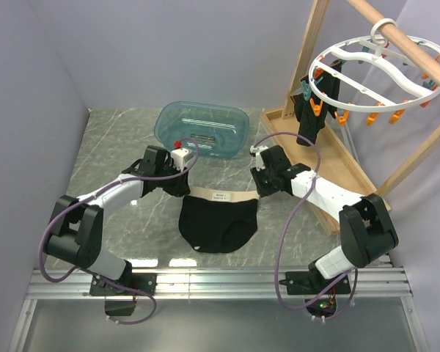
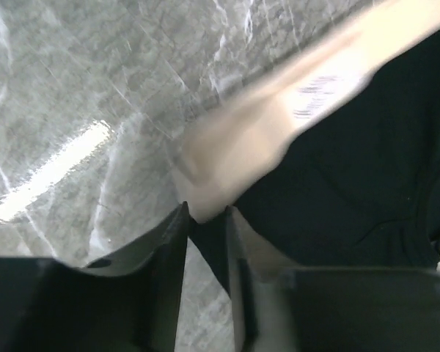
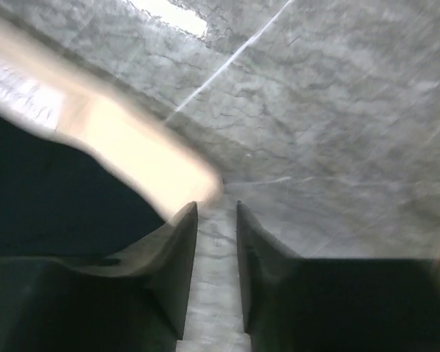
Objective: Clip the underwear to the hanger
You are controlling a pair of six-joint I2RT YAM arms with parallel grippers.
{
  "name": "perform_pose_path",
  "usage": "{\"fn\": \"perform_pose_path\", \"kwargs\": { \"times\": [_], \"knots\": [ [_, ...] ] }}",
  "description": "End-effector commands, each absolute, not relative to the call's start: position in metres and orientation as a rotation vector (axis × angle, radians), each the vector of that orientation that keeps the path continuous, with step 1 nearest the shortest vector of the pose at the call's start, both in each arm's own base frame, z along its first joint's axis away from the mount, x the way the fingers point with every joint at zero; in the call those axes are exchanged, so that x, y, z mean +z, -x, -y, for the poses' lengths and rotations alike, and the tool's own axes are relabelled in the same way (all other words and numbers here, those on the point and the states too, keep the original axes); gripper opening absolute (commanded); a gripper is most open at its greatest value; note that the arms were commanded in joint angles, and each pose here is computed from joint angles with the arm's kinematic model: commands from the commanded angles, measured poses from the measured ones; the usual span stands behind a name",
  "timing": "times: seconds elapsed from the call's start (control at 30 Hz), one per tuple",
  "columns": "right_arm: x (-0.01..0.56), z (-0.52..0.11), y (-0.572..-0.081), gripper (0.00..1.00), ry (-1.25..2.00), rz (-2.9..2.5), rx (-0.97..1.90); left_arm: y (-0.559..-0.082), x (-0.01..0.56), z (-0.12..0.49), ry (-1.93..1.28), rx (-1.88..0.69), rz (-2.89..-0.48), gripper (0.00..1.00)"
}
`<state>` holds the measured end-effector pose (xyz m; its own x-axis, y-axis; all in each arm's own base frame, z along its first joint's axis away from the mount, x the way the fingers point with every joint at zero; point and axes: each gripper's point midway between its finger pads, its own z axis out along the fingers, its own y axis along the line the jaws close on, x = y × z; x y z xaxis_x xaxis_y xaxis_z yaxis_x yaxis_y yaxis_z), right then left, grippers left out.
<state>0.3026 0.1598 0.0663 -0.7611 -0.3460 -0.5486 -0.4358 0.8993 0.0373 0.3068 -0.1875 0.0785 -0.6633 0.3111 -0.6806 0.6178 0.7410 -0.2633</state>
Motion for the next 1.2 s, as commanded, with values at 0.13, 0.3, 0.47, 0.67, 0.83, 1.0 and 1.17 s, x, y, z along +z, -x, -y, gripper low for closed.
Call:
{"fn": "perform_pose_path", "kwargs": {
  "times": [0.13, 0.3, 0.47, 0.67, 0.83, 1.0, 1.17],
  "knots": [
    [0.137, -0.159, -0.316, 0.61, 0.532, -2.316, 0.261, -0.322, 0.133, 0.206, -0.790, -0.688, -2.094, 0.80],
    [0.197, -0.154, -0.294, 0.66, 0.554, -2.133, 0.336, -0.321, 0.197, 0.203, -0.781, -0.646, -1.946, 0.99],
    [0.226, -0.127, -0.273, 0.66, 0.483, -2.096, 0.351, -0.314, 0.259, 0.193, -0.726, -0.587, -1.812, 0.99],
    [0.279, -0.105, -0.228, 0.71, 0.464, -1.849, 0.386, -0.303, 0.307, 0.186, -0.634, -0.595, -1.697, 0.99],
    [0.322, -0.084, -0.189, 0.92, 0.360, -1.628, 0.349, -0.305, 0.331, 0.189, -0.539, -0.644, -1.653, 0.99],
    [0.342, -0.065, -0.184, 0.91, 0.136, -1.540, 0.363, -0.331, 0.313, 0.197, -0.518, -0.624, -1.753, 0.99],
    [0.355, -0.055, -0.194, 0.84, 0.064, -1.397, 0.333, -0.343, 0.323, 0.223, -0.567, -0.672, -1.684, 0.99]
  ]
}}
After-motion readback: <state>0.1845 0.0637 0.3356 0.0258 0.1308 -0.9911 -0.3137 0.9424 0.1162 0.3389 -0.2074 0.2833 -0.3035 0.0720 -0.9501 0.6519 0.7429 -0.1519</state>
